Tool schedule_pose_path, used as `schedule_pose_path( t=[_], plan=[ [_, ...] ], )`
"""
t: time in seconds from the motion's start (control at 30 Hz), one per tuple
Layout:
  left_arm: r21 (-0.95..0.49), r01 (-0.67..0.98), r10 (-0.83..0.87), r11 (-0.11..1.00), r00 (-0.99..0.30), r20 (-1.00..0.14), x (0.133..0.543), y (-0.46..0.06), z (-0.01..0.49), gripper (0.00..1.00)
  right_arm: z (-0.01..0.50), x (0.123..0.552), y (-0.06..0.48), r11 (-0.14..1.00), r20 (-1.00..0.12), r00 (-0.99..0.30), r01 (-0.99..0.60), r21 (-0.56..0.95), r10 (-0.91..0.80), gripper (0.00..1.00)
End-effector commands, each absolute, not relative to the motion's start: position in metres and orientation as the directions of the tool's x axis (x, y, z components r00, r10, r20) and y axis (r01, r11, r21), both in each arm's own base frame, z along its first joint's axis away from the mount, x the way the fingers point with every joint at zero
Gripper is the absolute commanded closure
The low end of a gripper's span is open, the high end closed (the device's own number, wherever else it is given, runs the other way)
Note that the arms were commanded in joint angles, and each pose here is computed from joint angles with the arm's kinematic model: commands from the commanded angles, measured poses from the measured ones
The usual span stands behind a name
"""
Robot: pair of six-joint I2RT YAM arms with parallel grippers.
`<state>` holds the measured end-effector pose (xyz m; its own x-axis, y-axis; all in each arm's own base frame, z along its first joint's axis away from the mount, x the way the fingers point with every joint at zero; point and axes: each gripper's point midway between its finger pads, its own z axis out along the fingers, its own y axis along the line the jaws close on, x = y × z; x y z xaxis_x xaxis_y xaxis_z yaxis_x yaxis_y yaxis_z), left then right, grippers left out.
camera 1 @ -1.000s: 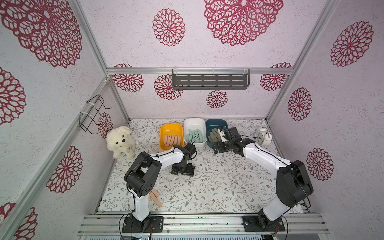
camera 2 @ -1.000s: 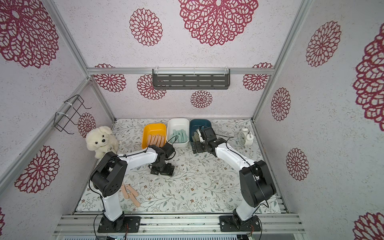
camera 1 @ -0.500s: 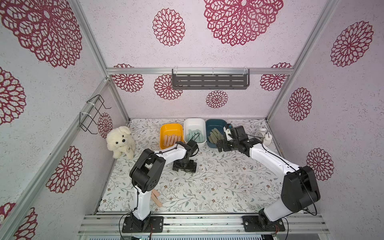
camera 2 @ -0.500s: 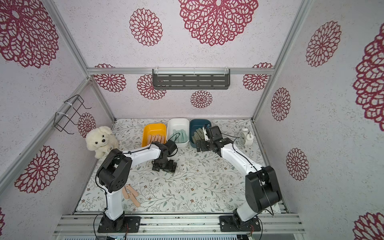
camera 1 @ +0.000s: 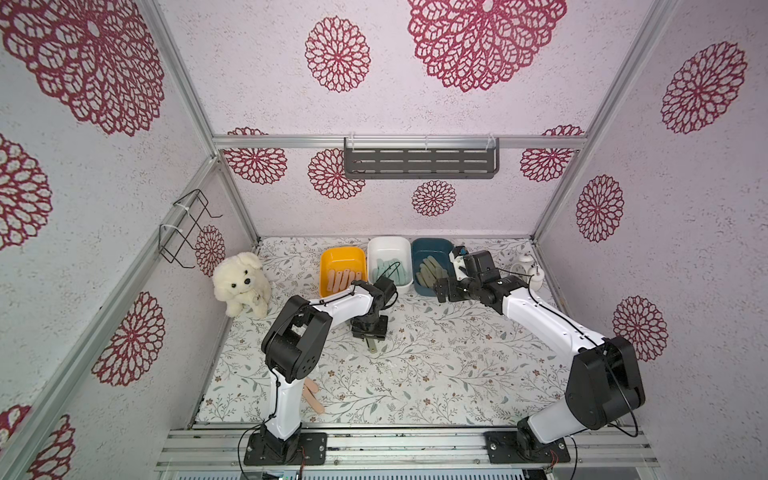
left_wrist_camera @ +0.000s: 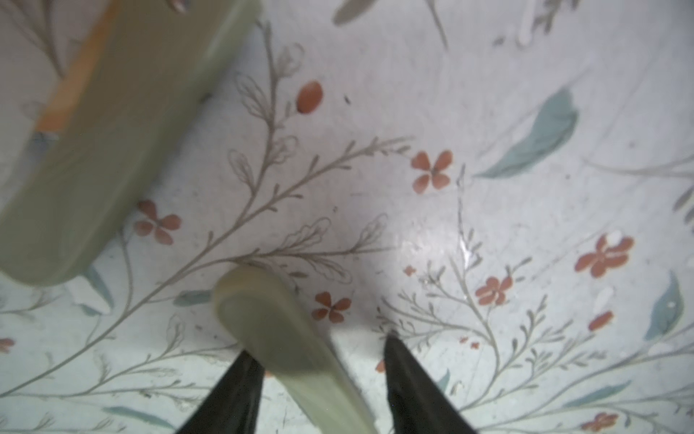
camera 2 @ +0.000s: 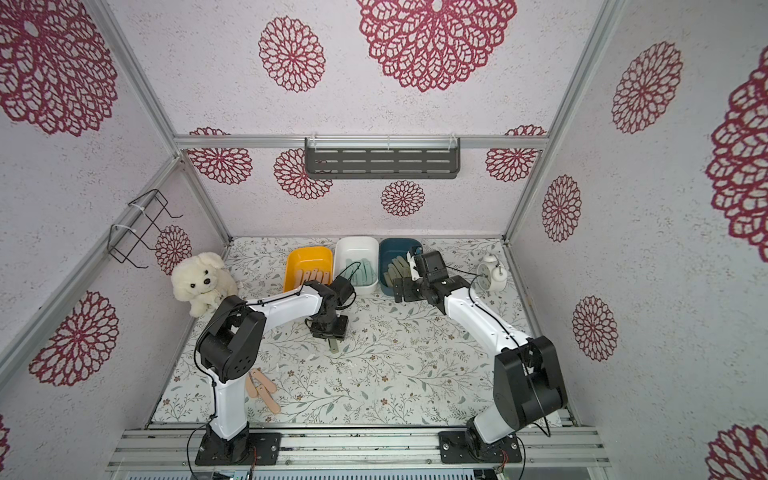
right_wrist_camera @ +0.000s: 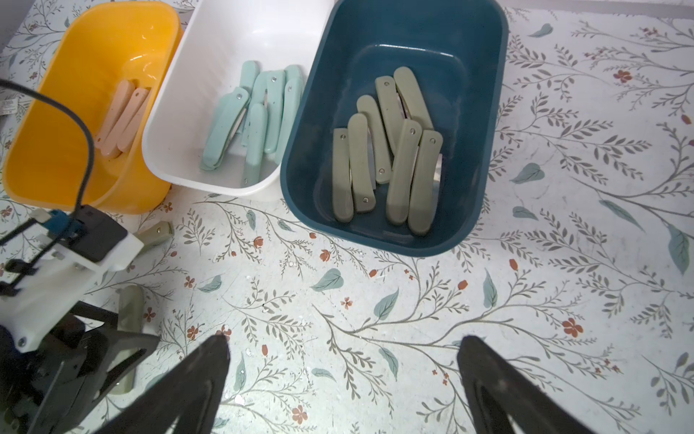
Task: Place the fruit knives into the storage box by color
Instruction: Pick up the fruit knife from the center of the board.
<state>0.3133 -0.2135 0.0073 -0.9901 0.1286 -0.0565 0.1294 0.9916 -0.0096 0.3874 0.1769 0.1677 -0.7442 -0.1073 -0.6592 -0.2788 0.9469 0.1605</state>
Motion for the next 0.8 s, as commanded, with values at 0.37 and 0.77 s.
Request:
schedule_pose_path(
  t=[0.37, 0.77],
  plan=[
    [0.055, 0.145, 0.146, 0.988, -0.989, -0.002, 0.317, -0.202, -0.035, 0.52, 0.182, 0.383, 0.174, 0.943, -0.684, -0.727, -0.271, 0.193, -0.069, 0.01],
    [0.066, 0.139, 0.14, 0.988, -0.99, -0.004, 0.315, -0.196, -0.031, 0.75, 0.181, 0.38, 0.171, 0.947, -0.684, -0.727, -0.26, 0.192, -0.061, 0.01]
  ],
)
